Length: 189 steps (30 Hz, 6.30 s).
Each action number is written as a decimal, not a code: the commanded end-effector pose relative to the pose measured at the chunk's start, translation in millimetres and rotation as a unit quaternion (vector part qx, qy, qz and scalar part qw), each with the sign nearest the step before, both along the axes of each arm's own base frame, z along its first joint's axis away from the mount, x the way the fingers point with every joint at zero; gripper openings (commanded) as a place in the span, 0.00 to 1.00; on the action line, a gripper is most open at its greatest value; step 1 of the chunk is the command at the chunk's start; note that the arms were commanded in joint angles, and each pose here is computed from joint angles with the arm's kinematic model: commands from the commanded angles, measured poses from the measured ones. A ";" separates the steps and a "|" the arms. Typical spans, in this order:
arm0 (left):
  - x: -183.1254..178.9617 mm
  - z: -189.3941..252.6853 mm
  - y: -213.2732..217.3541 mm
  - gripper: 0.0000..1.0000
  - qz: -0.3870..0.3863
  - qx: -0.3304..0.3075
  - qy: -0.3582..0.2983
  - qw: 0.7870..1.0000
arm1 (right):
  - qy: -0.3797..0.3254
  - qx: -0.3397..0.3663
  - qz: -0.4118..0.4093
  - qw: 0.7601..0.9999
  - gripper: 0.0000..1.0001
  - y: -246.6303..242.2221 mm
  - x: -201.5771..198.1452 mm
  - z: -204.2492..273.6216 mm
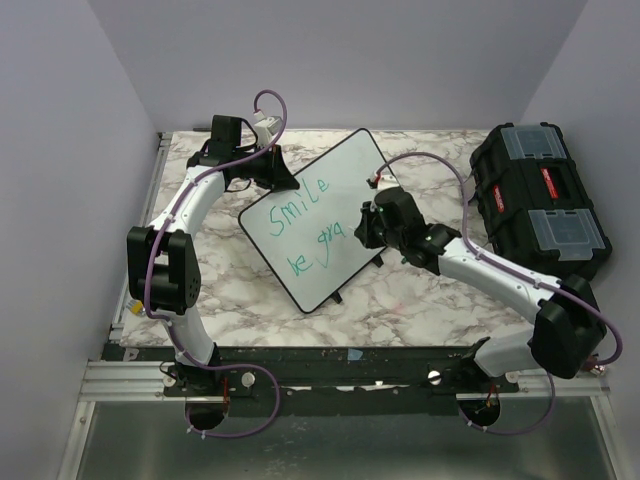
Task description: Write a sentence on the whiteboard
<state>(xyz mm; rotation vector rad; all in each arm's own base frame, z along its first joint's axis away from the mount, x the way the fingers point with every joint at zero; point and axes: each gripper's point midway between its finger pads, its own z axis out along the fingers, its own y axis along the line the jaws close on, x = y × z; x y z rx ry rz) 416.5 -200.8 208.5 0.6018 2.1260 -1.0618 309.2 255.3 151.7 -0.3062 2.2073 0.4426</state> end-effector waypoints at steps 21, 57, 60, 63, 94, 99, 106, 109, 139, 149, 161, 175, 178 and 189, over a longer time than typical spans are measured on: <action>3.0 0.9 1.7 0.00 -0.017 0.029 -0.056 0.998 | -0.026 0.021 -0.002 0.999 0.01 24.2 29.3 18.0; 2.7 1.0 4.5 0.00 -0.015 0.030 -0.056 0.998 | -0.027 -0.048 -0.045 0.997 0.01 3.1 42.6 -0.3; 2.8 1.0 4.4 0.00 -0.015 0.029 -0.056 0.998 | -0.027 -0.051 -0.047 0.997 0.01 2.9 43.9 2.4; 3.1 1.0 4.7 0.00 -0.014 0.030 -0.056 0.998 | -0.031 -0.041 -0.041 0.998 0.01 5.7 42.7 10.7; 7.0 -0.1 9.7 0.00 0.000 0.032 -0.051 0.998 | -0.030 -0.014 -0.019 0.999 0.01 25.2 48.5 11.8; 7.8 0.8 9.9 0.00 0.002 0.030 -0.050 0.998 | -0.017 -0.010 -0.012 1.000 0.01 20.8 36.5 4.8; 7.3 1.7 9.7 0.00 0.002 0.029 -0.049 0.998 | -0.001 -0.012 -0.004 1.000 0.01 12.8 20.8 -1.4; 6.6 3.0 9.7 0.00 0.002 0.028 -0.050 0.998 | 0.006 -0.014 0.001 1.000 0.01 9.6 13.6 -3.9; 5.5 3.9 10.9 0.00 0.001 0.028 -0.050 0.998 | -0.041 -0.050 -0.043 0.997 0.01 -3.8 37.9 22.4; 6.5 4.2 10.6 0.00 0.000 0.025 -0.050 0.998 | -0.045 -0.045 -0.044 0.997 0.01 -3.2 38.9 22.8; 6.8 4.0 10.6 0.00 0.000 0.025 -0.051 0.998 | -0.033 -0.054 -0.042 0.997 0.01 0.3 41.9 5.2; 7.3 3.5 10.0 0.00 -0.001 0.024 -0.049 0.999 | -0.021 -0.068 -0.052 0.996 0.01 -4.9 40.5 -13.0; 7.4 3.4 10.1 0.00 -0.001 0.024 -0.048 0.999 | -0.024 -0.073 -0.060 0.995 0.01 -8.6 42.3 -13.3; 7.9 3.3 10.4 0.00 0.001 0.025 -0.050 0.998 | -0.028 -0.070 -0.076 0.994 0.01 -11.8 50.6 -9.6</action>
